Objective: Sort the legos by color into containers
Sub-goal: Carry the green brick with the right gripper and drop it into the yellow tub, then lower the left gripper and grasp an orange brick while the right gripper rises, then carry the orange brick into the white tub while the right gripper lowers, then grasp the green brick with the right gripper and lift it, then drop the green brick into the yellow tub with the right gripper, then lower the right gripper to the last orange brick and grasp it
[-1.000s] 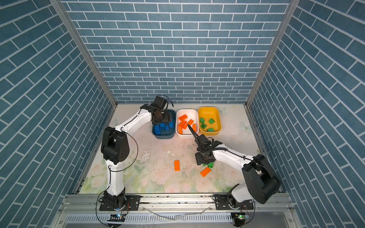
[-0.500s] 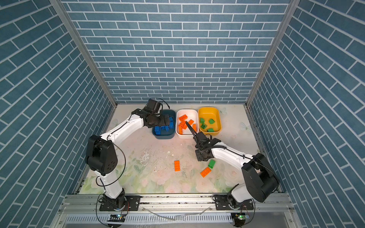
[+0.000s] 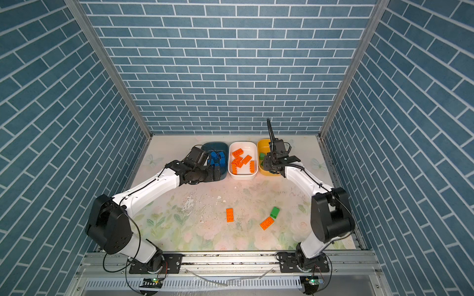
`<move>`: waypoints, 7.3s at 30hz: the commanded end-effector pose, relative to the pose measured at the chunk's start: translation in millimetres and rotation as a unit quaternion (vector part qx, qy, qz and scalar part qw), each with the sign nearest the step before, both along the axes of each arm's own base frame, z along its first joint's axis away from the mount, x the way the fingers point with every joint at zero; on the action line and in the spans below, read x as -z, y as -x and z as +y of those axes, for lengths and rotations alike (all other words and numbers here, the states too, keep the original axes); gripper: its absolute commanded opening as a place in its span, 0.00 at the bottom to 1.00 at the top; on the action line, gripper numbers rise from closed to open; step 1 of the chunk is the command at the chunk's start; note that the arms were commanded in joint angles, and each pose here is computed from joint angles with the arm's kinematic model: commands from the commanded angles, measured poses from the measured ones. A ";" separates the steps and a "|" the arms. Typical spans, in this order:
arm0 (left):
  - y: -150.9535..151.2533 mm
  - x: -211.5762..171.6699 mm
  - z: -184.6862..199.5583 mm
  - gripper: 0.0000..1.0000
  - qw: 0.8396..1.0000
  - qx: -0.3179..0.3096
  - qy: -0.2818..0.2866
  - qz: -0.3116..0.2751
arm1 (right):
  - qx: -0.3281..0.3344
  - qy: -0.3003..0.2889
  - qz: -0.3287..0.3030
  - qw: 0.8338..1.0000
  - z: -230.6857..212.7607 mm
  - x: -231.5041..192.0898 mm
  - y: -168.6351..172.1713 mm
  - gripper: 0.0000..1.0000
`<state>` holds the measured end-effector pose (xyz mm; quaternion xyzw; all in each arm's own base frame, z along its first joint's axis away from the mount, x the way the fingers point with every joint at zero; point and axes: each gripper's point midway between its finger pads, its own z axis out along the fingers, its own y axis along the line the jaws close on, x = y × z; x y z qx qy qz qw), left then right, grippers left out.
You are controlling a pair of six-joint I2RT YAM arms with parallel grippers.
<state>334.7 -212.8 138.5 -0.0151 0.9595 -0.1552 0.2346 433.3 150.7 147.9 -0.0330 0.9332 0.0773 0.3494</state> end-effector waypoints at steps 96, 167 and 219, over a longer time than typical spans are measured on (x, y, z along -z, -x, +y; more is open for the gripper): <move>-149.9 -14.0 -151.7 0.28 0.986 0.038 -0.067 -0.146 | 0.123 -0.045 0.122 0.984 -79.0 64.8 195.8 0.99; -20.2 -42.8 -69.4 0.99 0.990 0.072 0.081 -0.091 | 0.024 -0.051 -0.014 0.998 18.2 8.4 -45.7 0.26; 49.3 21.6 -60.5 0.99 0.980 0.181 0.046 -0.068 | 0.167 -0.113 0.351 0.914 -4.9 101.3 285.6 0.95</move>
